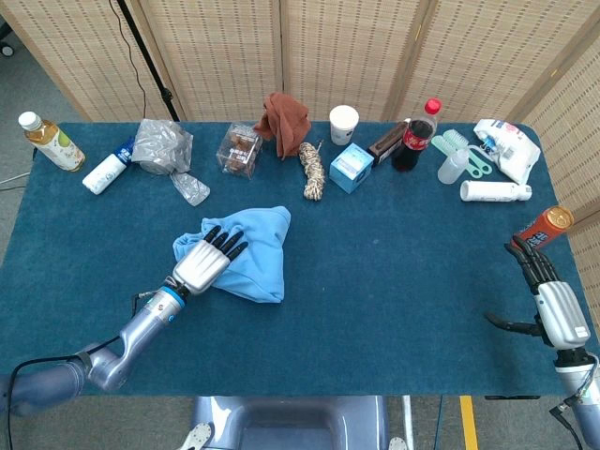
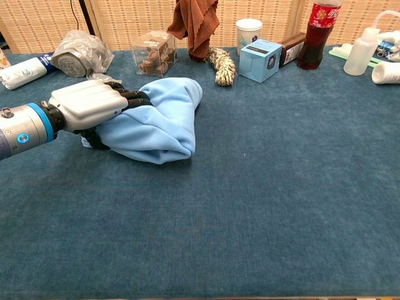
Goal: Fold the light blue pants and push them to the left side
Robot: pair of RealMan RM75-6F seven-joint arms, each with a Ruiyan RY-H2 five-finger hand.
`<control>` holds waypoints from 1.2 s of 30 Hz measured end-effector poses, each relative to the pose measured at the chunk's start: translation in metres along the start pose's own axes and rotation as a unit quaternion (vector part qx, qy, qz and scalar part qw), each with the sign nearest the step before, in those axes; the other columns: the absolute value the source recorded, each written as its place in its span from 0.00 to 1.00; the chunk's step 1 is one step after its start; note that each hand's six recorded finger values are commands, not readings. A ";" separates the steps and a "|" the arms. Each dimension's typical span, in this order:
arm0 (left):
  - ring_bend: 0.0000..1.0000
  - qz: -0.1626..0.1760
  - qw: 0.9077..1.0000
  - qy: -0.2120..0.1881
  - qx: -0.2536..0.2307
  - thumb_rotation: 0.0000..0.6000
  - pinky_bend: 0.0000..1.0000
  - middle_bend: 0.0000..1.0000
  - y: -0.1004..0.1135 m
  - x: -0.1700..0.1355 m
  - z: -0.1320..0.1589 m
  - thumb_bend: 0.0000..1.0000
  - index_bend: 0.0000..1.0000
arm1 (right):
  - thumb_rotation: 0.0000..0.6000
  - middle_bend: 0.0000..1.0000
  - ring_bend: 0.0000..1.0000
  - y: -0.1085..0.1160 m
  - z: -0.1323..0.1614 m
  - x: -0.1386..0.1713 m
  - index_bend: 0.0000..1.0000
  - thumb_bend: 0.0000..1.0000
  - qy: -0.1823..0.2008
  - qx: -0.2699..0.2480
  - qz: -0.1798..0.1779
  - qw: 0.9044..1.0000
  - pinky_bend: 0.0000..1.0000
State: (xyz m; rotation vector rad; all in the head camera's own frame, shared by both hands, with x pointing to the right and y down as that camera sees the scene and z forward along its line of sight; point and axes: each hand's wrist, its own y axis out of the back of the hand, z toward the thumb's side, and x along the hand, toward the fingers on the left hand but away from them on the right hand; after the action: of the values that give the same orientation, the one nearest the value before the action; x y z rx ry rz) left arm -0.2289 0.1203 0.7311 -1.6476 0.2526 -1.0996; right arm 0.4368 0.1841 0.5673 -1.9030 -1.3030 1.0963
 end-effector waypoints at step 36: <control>0.72 0.129 0.991 0.020 0.012 1.00 0.73 0.65 0.039 -0.047 -0.076 1.00 0.78 | 1.00 0.00 0.00 0.000 0.007 0.001 0.00 0.00 0.008 -0.014 0.000 1.000 0.06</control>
State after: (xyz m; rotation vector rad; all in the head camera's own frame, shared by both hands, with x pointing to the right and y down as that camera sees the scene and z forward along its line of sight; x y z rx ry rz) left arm -0.2983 0.0861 0.6716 -1.5238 0.4642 -0.9350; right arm 0.4309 0.1848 0.5631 -1.9285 -1.3173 1.0661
